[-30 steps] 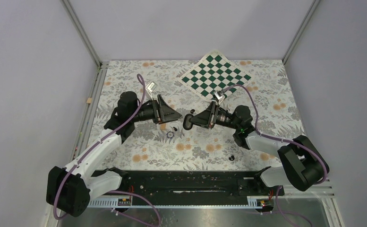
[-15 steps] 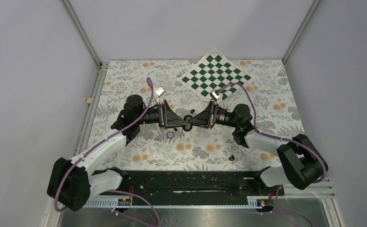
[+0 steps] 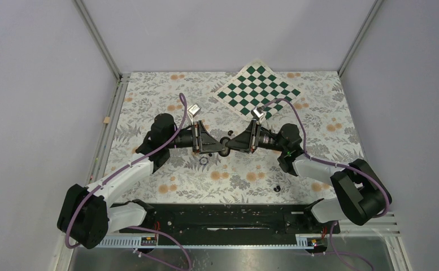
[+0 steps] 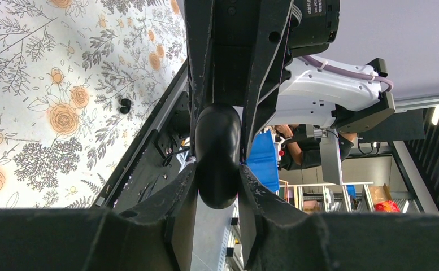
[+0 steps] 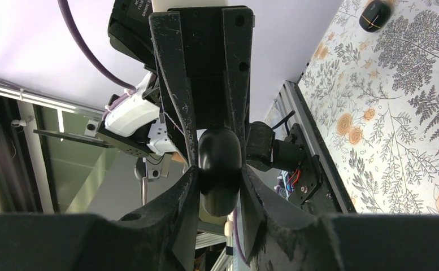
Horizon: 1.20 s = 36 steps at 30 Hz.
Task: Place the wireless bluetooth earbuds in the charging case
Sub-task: Open the charging case.
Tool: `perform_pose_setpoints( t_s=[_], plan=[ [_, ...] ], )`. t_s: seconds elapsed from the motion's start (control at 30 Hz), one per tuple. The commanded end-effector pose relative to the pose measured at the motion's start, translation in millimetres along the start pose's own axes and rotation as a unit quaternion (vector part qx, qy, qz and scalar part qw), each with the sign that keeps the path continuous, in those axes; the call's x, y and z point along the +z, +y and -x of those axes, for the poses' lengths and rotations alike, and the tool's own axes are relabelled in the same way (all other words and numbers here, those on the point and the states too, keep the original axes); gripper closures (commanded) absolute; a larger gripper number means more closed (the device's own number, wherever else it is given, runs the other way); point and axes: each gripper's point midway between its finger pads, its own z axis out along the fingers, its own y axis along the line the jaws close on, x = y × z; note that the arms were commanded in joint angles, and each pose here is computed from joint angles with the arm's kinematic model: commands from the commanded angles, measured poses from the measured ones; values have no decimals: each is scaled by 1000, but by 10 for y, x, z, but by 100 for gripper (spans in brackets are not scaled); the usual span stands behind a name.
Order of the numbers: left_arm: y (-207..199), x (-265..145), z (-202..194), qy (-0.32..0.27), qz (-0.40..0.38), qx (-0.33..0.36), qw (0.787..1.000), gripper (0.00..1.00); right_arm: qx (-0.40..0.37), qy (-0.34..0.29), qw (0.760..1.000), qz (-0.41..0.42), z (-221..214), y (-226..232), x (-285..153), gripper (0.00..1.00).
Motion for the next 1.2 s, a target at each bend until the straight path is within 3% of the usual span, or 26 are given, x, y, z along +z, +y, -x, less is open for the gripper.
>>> perform_pose_setpoints(
  t_s=[0.0, 0.2, 0.9, 1.07, 1.17],
  plan=[
    [-225, -9, 90, -16, -28, 44, 999, 85, -34, 25, 999, 34, -11, 168, 30, 100],
    [-366, -38, 117, -20, -53, 47, 997, 100, -49, 78, 993, 72, -121, 159, 16, 100],
    [-887, -321, 51, -29, -185, 78, 979, 100, -52, 121, 988, 84, -144, 114, -18, 100],
    [-948, -335, 66, -30, -196, 81, 977, 100, -49, 122, 988, 84, -78, 115, 3, 77],
    [-937, -332, 80, -31, -194, 78, 977, 100, -48, 111, 989, 81, -25, 92, 17, 69]
  ],
)
